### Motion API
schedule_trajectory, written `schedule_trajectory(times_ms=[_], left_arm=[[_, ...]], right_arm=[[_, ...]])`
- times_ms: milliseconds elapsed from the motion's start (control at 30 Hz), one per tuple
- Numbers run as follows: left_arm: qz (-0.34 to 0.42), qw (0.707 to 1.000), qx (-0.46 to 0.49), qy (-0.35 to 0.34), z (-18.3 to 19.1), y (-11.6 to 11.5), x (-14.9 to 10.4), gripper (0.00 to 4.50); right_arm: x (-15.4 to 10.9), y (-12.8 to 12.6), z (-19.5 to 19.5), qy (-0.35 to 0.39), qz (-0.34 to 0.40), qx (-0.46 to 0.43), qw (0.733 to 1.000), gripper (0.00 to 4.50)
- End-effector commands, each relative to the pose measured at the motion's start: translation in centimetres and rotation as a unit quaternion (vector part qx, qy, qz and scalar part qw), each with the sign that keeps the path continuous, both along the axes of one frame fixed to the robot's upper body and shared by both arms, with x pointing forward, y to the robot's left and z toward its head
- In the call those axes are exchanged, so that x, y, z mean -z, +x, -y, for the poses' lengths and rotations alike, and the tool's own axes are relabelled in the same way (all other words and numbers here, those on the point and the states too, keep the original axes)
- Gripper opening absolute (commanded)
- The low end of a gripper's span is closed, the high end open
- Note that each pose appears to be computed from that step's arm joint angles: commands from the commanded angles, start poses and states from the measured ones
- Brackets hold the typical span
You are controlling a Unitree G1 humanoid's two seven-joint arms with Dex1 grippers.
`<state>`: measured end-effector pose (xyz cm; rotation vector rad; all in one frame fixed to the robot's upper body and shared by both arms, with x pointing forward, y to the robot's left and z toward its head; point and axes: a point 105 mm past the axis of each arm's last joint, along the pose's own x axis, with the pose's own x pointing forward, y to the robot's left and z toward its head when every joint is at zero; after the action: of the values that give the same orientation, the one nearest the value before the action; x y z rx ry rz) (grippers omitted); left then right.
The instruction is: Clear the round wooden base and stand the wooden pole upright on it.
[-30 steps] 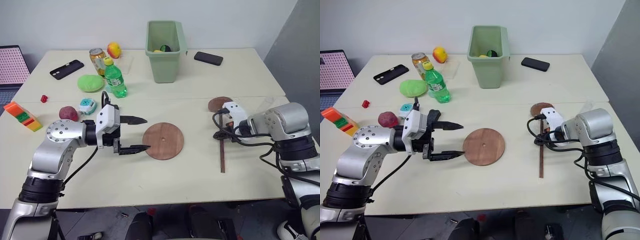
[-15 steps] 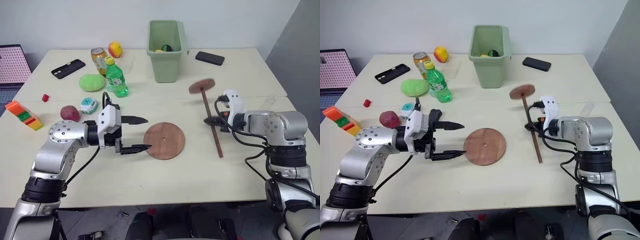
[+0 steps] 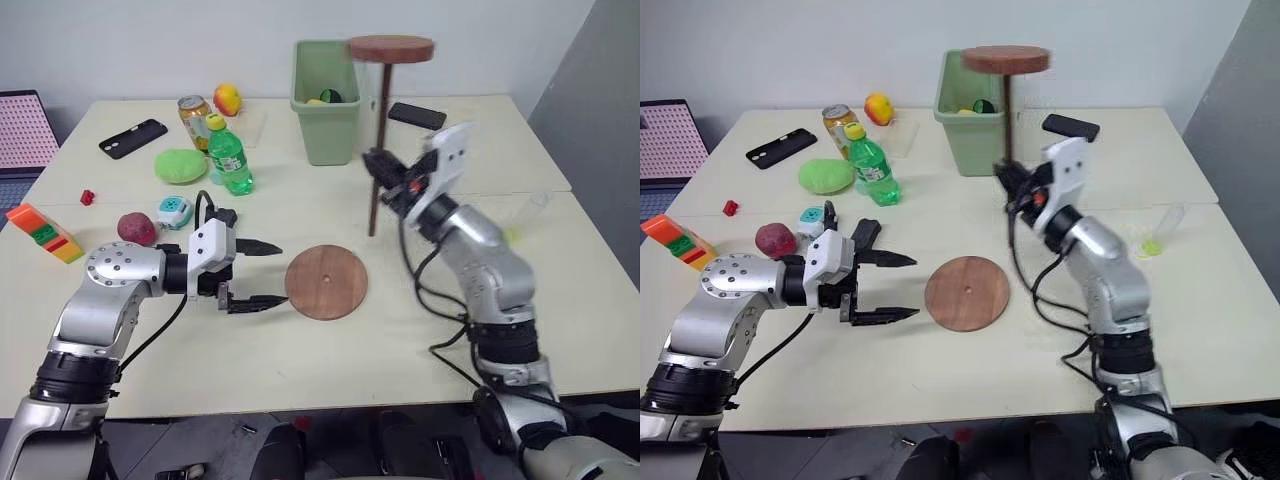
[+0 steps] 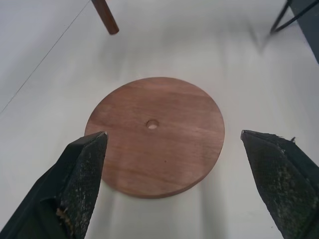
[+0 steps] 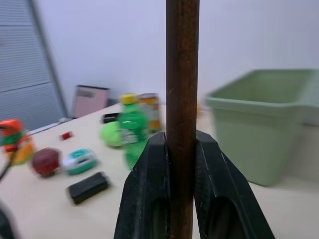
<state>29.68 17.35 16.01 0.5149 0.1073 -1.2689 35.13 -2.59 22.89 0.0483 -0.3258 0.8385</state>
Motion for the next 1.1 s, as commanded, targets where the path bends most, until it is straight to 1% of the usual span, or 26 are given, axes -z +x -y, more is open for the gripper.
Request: schedule_trajectory(times_ms=[33, 100, 200, 367, 600, 833, 967, 1100], left_arm=[[0.027, 0.999, 0.009, 0.024, -0.6, -0.3, -0.1, 4.5], [0.027, 0.999, 0.012, 0.028, -0.6, -0.5, 0.4, 4.5], [0.023, 0.999, 0.013, 0.02, -0.4, -0.7, 0.7, 4.5], [0.02, 1.0, 0.01, 0.01, -0.1, -0.8, 1.1, 4.5], [0.016, 1.0, 0.008, 0.001, 0.0, -0.8, 1.0, 4.5], [0.018, 1.0, 0.002, -0.015, 0.2, -0.5, 0.4, 4.5], [0.017, 1.0, 0.004, -0.015, 0.4, -0.6, 0.5, 4.5], [0.017, 1.0, 0.003, -0.014, 0.4, -0.5, 0.5, 4.5]], right_arm=[[1.2, -1.0, -1.2, -0.02, 0.047, -0.026, 0.998, 0.26], [2.1, -1.5, -2.1, -0.028, 0.054, -0.046, 0.997, 0.26], [3.0, -2.1, -3.1, -0.029, 0.061, -0.069, 0.995, 0.26], [4.1, -2.7, -3.9, -0.022, 0.064, -0.081, 0.994, 0.26], [4.8, -3.2, -4.7, -0.005, 0.059, -0.096, 0.994, 0.26], [5.9, -3.7, -4.6, -0.013, 0.048, -0.105, 0.993, 0.26], [6.8, -3.3, -4.1, -0.024, 0.04, -0.092, 0.995, 0.26], [6.7, -2.9, -3.4, -0.021, 0.039, -0.079, 0.996, 0.26]])
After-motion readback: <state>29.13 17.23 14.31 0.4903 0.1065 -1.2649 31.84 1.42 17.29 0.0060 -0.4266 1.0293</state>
